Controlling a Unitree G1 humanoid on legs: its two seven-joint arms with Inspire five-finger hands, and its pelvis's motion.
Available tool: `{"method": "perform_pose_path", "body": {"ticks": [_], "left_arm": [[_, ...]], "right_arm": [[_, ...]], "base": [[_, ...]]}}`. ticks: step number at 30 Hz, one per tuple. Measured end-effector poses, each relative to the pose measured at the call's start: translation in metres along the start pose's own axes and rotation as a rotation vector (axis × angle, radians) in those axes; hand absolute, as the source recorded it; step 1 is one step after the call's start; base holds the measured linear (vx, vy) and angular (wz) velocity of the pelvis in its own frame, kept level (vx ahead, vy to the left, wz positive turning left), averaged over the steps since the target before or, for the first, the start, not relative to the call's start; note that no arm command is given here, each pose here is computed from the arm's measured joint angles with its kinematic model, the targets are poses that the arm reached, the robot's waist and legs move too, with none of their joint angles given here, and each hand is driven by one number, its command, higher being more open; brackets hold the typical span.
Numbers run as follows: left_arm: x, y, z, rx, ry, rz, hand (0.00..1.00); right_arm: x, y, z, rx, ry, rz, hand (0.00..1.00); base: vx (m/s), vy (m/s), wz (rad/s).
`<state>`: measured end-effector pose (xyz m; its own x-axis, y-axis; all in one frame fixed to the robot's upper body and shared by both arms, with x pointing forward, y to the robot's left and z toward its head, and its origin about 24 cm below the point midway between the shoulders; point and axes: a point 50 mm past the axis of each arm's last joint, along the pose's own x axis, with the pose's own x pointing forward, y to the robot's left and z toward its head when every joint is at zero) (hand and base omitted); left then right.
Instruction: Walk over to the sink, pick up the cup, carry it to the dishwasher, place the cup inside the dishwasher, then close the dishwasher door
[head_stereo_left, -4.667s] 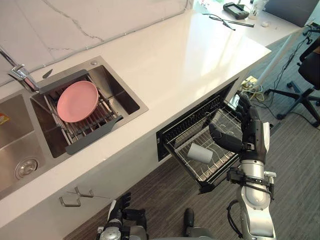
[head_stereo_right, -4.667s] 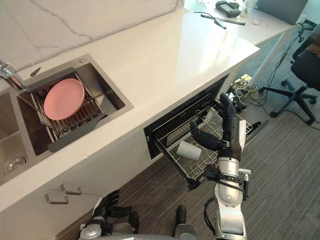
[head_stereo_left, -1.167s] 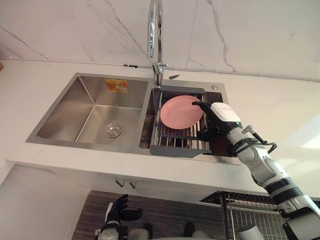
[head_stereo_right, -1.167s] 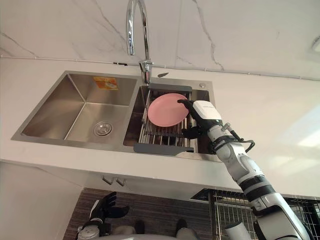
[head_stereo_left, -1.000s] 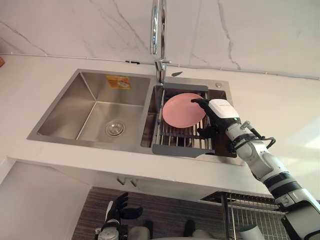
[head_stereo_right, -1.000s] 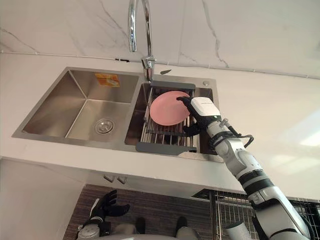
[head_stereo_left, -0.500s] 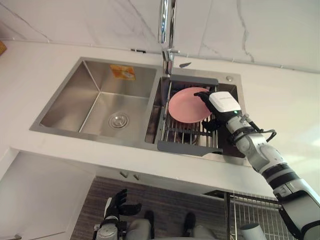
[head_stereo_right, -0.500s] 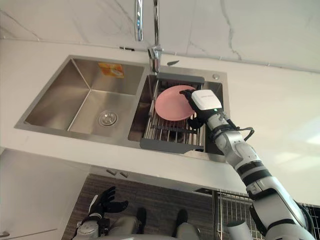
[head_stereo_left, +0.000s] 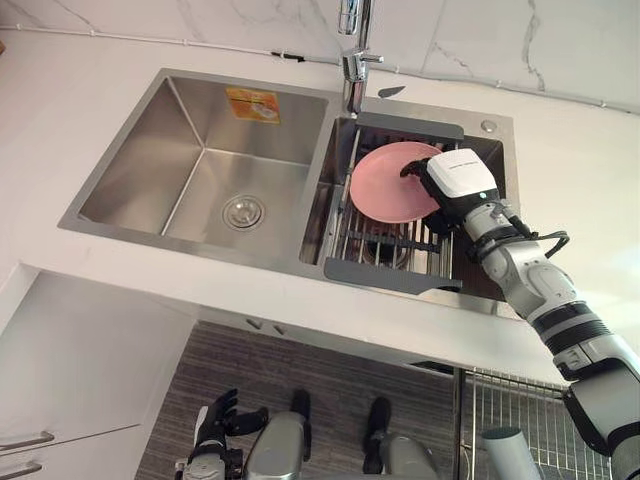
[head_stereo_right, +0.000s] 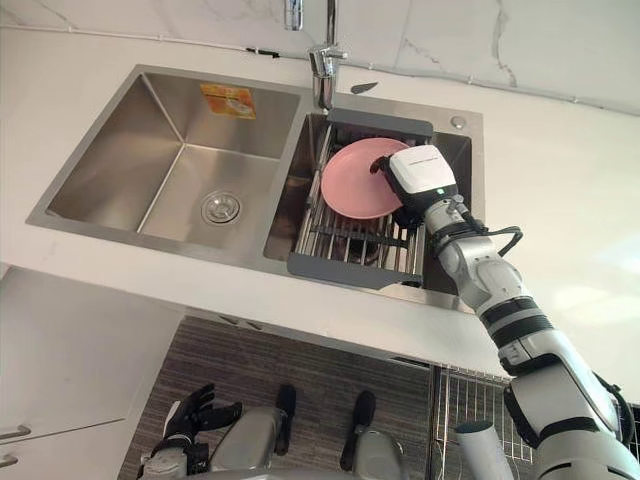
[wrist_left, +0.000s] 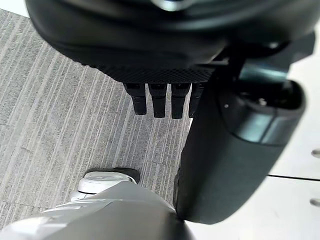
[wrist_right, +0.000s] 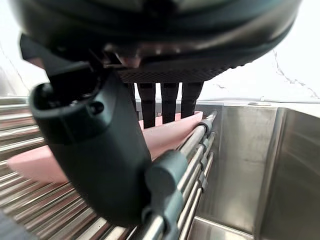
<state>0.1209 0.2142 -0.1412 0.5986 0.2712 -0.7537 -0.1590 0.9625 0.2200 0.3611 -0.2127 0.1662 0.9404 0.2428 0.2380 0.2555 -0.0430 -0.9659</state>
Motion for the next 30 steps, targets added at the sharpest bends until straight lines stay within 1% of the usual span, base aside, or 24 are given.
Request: {"method": "perform_pose_path", "body": {"ticks": [4,9,15,18,20,22,25,30], "left_arm": [[0.000,-0.002,0.000,-0.002,-0.001,-0.006,0.90],[0.000,-0.001,-0.001,0.002,0.005,-0.003,0.90],[0.000,-0.001,-0.002,0.004,0.014,-0.004,0.90],[0.000,-0.001,-0.003,0.005,0.022,-0.003,0.90],[-0.001,-0.001,-0.005,0.007,0.033,-0.002,0.90],[-0.002,0.000,-0.007,0.010,0.040,-0.001,0.90],[-0.003,0.002,-0.013,0.031,0.060,0.001,0.90],[-0.005,0.006,-0.020,0.049,0.088,0.010,0.90]], "right_arm": [[0.009,-0.020,-0.003,-0.001,0.014,-0.087,0.30],[0.006,-0.017,-0.005,0.043,0.026,-0.082,0.30],[-0.005,-0.016,-0.003,0.104,0.046,-0.121,0.30],[-0.015,-0.018,0.002,0.169,0.052,-0.166,0.30],[-0.021,-0.022,0.009,0.252,0.050,-0.223,0.30],[-0.031,-0.035,0.020,0.310,0.018,-0.321,0.30],[-0.043,-0.043,0.033,0.395,-0.019,-0.403,0.30],[-0.064,-0.044,0.047,0.512,-0.053,-0.460,0.30]], "base": [[-0.01,-0.004,0.01],[0.03,-0.004,-0.01],[0.01,-0.001,0.00],[0.03,-0.007,-0.05],[0.03,0.001,-0.14],[0.01,-0.002,-0.17],[0.00,-0.002,-0.02],[-0.02,-0.015,-0.09]]}}
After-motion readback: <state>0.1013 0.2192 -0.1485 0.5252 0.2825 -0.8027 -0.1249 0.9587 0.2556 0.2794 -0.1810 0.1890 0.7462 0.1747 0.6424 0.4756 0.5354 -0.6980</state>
